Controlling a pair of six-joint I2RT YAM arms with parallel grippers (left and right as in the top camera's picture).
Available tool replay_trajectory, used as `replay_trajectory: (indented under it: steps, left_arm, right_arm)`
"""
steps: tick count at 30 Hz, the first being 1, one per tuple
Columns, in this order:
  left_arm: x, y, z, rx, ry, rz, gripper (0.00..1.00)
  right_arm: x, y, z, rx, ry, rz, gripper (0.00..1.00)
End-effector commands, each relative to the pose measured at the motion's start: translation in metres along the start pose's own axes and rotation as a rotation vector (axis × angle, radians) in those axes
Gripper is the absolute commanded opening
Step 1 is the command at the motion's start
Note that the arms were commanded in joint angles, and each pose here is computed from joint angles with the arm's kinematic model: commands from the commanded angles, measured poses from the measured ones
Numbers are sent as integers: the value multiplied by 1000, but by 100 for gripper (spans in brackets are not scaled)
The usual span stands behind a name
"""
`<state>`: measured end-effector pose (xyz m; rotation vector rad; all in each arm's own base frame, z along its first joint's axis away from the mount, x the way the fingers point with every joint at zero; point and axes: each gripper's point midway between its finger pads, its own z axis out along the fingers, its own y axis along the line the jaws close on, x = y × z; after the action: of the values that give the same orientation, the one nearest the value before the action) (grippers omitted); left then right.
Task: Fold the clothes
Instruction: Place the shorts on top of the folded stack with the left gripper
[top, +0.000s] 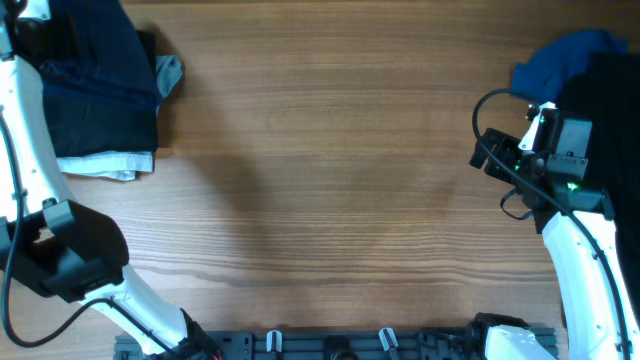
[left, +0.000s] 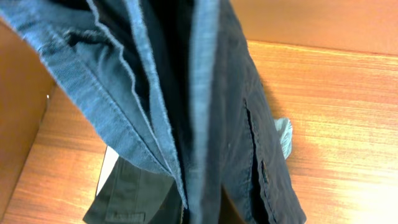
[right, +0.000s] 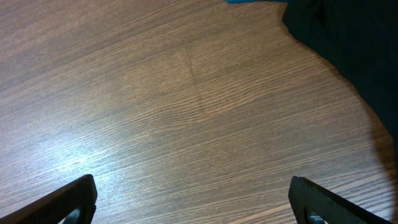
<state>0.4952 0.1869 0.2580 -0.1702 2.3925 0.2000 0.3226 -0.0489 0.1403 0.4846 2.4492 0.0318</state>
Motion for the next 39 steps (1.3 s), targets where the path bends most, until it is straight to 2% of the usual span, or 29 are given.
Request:
replay_trajectory:
  steps: [1, 5, 14, 16, 19, 20, 22, 27, 31, 34, 39]
  left_arm:
    - [-12, 0, -10, 36, -43, -6, 4]
    - [-10, 0, -6, 37, -38, -1, 4]
    - [4, 9, 5, 38, 6, 334, 4]
    - [6, 0, 15, 95, -3, 376, 4]
    - [-6, -35, 10, 307, -115, 373, 4]
    - [-10, -39, 8, 326, -137, 374, 4]
    - [-20, -39, 1, 327, -164, 298, 4]
    - [-38, -60, -44, 441, -252, 228, 4]
    - [-38, -60, -63, 443, -255, 226, 4]
    - [-42, -72, -72, 527, -294, 232, 4]
    - [-38, -72, -63, 522, -280, 253, 4]
  right_arm:
    - [-2, -5, 1, 25, -7, 8, 100]
    - [-2, -5, 1, 25, -7, 8, 100]
    - [-2, -5, 1, 25, -7, 8, 100]
    - [-2, -5, 1, 25, -7, 8, 100]
    - [-2, -5, 1, 25, -7, 7, 100]
    - [-2, -5, 1, 25, -7, 8, 100]
    - [-2, -5, 1, 25, -7, 7, 100]
    - [-2, -5, 1, 25, -7, 8, 100]
    - [-2, -5, 1, 25, -7, 7, 100]
    - [-2, -5, 1, 25, -7, 7, 100]
    - [-2, -5, 1, 25, -7, 8, 100]
